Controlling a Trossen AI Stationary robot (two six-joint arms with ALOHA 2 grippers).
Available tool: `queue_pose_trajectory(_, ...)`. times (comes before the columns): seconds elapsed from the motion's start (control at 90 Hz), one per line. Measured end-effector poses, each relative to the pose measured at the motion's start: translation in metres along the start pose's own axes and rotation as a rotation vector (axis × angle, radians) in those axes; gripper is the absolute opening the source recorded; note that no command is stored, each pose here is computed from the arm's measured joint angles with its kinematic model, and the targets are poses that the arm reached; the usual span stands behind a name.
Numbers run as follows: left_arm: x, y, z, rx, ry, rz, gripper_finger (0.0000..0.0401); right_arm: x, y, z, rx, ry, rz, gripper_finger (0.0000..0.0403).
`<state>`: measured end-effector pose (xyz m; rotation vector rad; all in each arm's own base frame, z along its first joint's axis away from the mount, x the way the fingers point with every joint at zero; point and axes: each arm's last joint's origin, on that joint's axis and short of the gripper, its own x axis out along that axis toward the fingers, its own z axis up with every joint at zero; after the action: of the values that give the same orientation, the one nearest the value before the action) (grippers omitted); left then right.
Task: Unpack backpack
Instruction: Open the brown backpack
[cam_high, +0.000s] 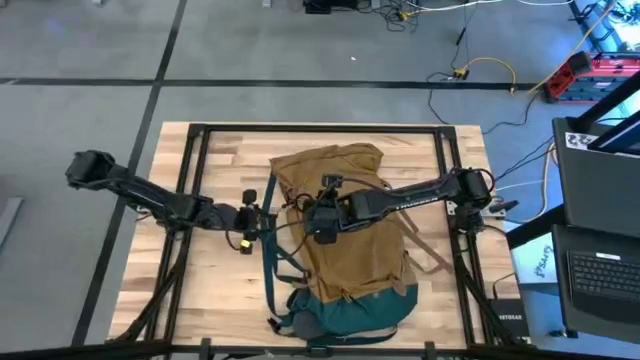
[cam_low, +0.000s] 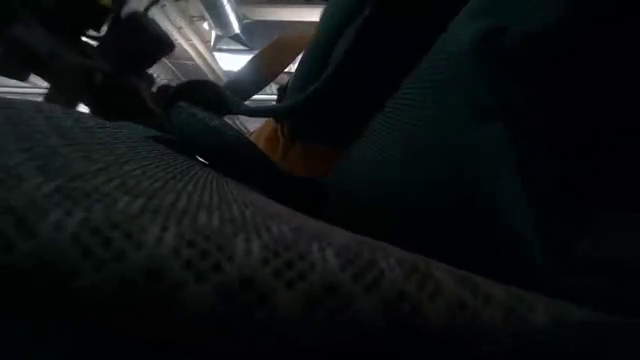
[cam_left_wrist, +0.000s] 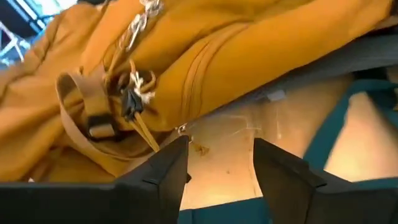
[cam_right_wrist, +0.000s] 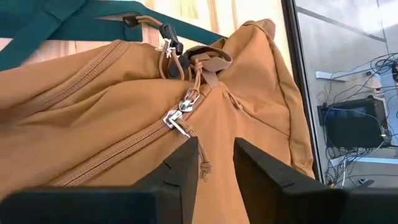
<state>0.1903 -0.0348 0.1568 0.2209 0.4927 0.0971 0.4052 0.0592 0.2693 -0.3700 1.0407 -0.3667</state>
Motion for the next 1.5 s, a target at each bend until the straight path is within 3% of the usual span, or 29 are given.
queue_pose_trajectory(0.233, 0.028, 0.007, -0.011, -0.083, 0.031, 0.064, 0.0166, 0.000, 0.000, 0.001, 0.003, -0.011, 0.001, 0.0088)
queue_pose_trajectory(0.467, 0.045, 0.013, -0.023, -0.178, 0.061, 0.023, 0.0166, 0.000, 0.000, 0.001, 0.003, -0.010, 0.001, 0.0088)
queue_pose_trajectory(0.756, 0.050, 0.014, -0.023, -0.204, 0.038, -0.026, 0.0166, 0.000, 0.000, 0.001, 0.003, -0.011, 0.002, 0.0088)
queue_pose_trajectory(1.178, 0.052, 0.026, -0.023, -0.232, 0.029, 0.022, 0.0166, 0.000, 0.001, 0.003, 0.012, -0.027, 0.019, 0.0088)
queue_pose_trajectory(1.5, 0.058, 0.024, -0.025, -0.241, 0.043, -0.029, 0.0166, 0.000, 0.001, 0.003, 0.015, -0.030, 0.019, 0.0088)
